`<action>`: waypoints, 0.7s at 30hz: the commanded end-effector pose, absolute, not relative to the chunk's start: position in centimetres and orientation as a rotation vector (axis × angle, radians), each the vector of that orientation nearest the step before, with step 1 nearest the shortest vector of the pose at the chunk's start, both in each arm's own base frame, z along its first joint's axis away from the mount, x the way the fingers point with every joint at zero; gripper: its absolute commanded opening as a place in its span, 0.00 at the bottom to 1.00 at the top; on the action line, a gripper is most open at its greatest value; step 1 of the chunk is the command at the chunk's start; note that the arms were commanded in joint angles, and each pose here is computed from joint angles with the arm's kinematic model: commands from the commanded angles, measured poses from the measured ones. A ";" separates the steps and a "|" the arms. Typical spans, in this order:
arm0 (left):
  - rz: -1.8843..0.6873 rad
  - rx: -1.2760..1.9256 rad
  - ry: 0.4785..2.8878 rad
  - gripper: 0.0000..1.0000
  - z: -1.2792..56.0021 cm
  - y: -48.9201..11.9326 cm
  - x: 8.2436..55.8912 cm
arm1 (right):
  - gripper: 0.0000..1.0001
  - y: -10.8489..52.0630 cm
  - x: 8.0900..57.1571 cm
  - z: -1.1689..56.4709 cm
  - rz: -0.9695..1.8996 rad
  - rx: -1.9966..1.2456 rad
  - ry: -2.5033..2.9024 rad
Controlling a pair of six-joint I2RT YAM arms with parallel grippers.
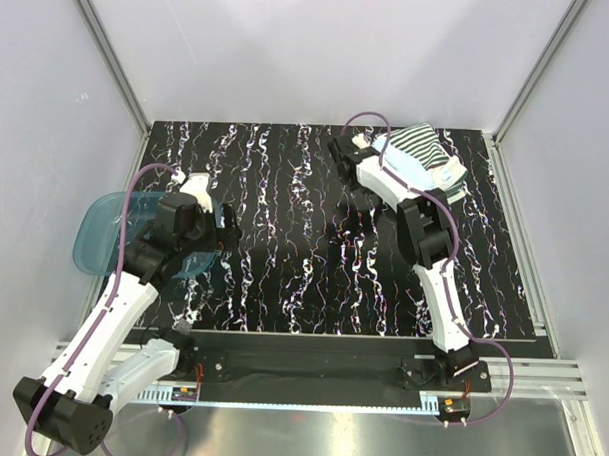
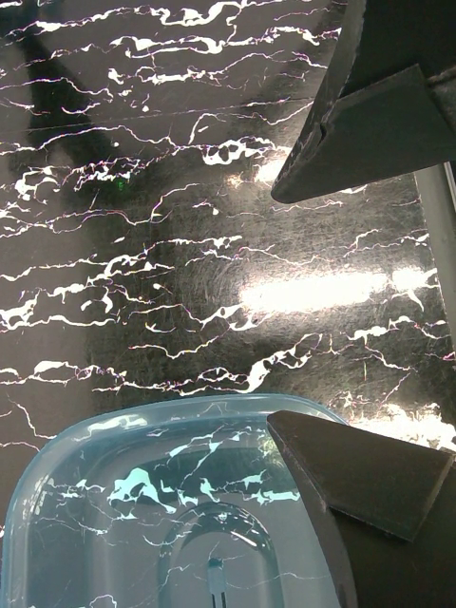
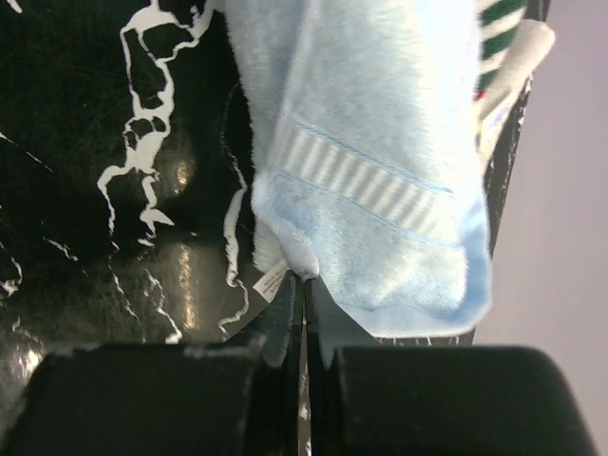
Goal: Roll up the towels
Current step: Grab a towel with the right arm, then move the towel to the center of the board
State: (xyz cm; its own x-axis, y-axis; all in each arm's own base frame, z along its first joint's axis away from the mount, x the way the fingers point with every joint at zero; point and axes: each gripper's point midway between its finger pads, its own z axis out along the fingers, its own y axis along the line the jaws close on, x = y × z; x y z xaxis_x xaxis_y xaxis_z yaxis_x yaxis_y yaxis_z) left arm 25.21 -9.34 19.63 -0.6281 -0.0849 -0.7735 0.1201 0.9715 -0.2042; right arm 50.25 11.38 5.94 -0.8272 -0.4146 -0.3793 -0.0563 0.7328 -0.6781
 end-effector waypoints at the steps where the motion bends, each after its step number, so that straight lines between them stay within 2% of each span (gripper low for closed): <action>1: -0.292 0.033 2.165 0.99 21.5 -9.4 25.8 | 0.00 12.6 51.7 18.9 -0.742 -0.156 2.211; 4: -0.286 0.033 2.167 0.99 21.5 -9.3 25.8 | 0.00 14.1 51.3 28.3 -0.510 -0.096 2.093; 7: -0.281 0.032 2.166 0.99 21.5 -9.3 25.7 | 0.00 17.1 48.7 38.2 -0.258 -0.125 1.929; 8: -0.279 0.032 2.164 0.99 21.5 -9.3 25.7 | 0.00 17.4 47.1 42.4 -0.181 -0.111 1.841; 10: -0.269 0.029 2.167 0.99 21.4 -9.2 25.7 | 0.00 19.5 44.3 46.8 -0.067 -0.156 1.738; 14: -0.259 0.024 2.162 0.99 21.5 -9.0 25.6 | 0.00 18.1 37.2 56.4 0.132 -0.095 1.526; 18: -0.257 0.026 2.162 0.99 21.5 -9.1 25.6 | 0.00 16.9 31.2 60.6 0.359 -0.110 1.420; 20: -0.254 0.023 2.161 0.99 21.5 -9.1 25.7 | 0.00 16.2 28.6 60.7 0.426 -0.131 1.408; 21: -0.253 0.021 2.161 0.99 21.5 -9.0 25.7 | 0.00 16.4 28.9 58.7 0.420 -0.130 1.462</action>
